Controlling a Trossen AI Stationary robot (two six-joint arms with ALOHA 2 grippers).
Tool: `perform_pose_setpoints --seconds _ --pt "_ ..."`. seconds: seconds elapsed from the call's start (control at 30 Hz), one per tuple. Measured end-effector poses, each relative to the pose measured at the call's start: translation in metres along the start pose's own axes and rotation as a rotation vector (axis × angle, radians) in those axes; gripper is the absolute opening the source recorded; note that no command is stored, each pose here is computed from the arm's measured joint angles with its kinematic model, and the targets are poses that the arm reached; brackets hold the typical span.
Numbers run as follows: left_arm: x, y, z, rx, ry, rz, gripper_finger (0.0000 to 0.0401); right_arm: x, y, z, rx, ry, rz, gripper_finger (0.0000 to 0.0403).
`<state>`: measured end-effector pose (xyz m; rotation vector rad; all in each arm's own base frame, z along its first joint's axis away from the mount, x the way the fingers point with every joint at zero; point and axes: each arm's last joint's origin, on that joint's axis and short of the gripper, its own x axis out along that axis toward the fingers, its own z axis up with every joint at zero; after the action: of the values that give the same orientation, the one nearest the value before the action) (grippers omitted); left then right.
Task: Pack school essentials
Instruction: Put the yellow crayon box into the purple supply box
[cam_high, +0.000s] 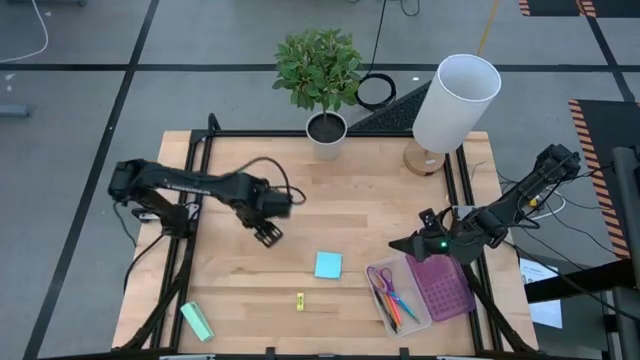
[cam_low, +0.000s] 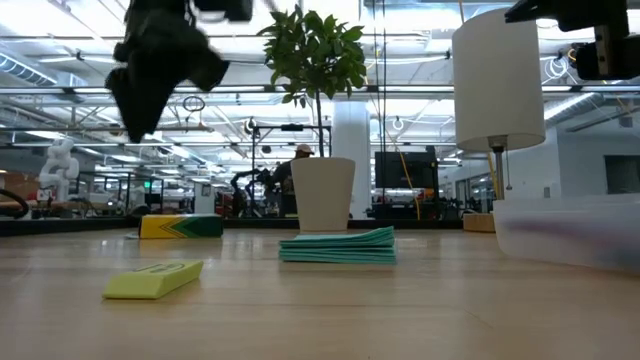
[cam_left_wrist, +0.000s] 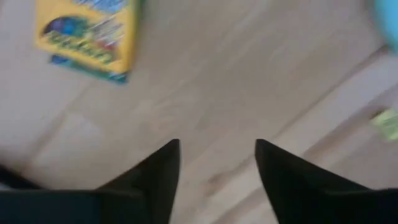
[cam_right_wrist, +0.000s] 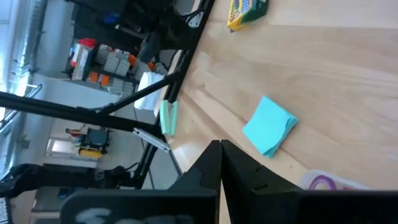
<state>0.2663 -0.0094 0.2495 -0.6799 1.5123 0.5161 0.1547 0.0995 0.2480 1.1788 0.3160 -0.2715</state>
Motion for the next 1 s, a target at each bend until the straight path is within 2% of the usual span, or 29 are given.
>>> perform_pose_setpoints --seconds 0.17,0.3,0.47,0.6,0.83,1.0 --pt "0.017 0.041 0.010 0.082 0.103 0.004 0.0322 0.002 -0.001 0.003 0.008 -0.019 -0.008 0.0000" --pt "0.024 0.058 0.018 0.159 0.128 0.024 0.0388 0.003 -0.001 0.005 0.013 -0.028 -0.012 0.0000" --pt "0.022 0.060 0.026 0.263 0.039 0.080 0.0390 0.003 -0.001 0.005 0.014 -0.028 -0.012 0.0000" --pt "0.023 0.061 0.030 0.354 -0.010 0.171 0.0398 0.003 -0.001 0.005 0.015 -0.029 -0.012 0.0000" --pt "0.032 0.070 0.045 0.313 0.008 0.145 0.0400 0.003 0.000 0.005 0.019 -0.031 -0.006 0.0000" --pt "0.042 0.075 0.053 0.264 0.042 0.173 0.0400 0.003 0.000 0.005 0.022 -0.032 -0.006 0.0000"
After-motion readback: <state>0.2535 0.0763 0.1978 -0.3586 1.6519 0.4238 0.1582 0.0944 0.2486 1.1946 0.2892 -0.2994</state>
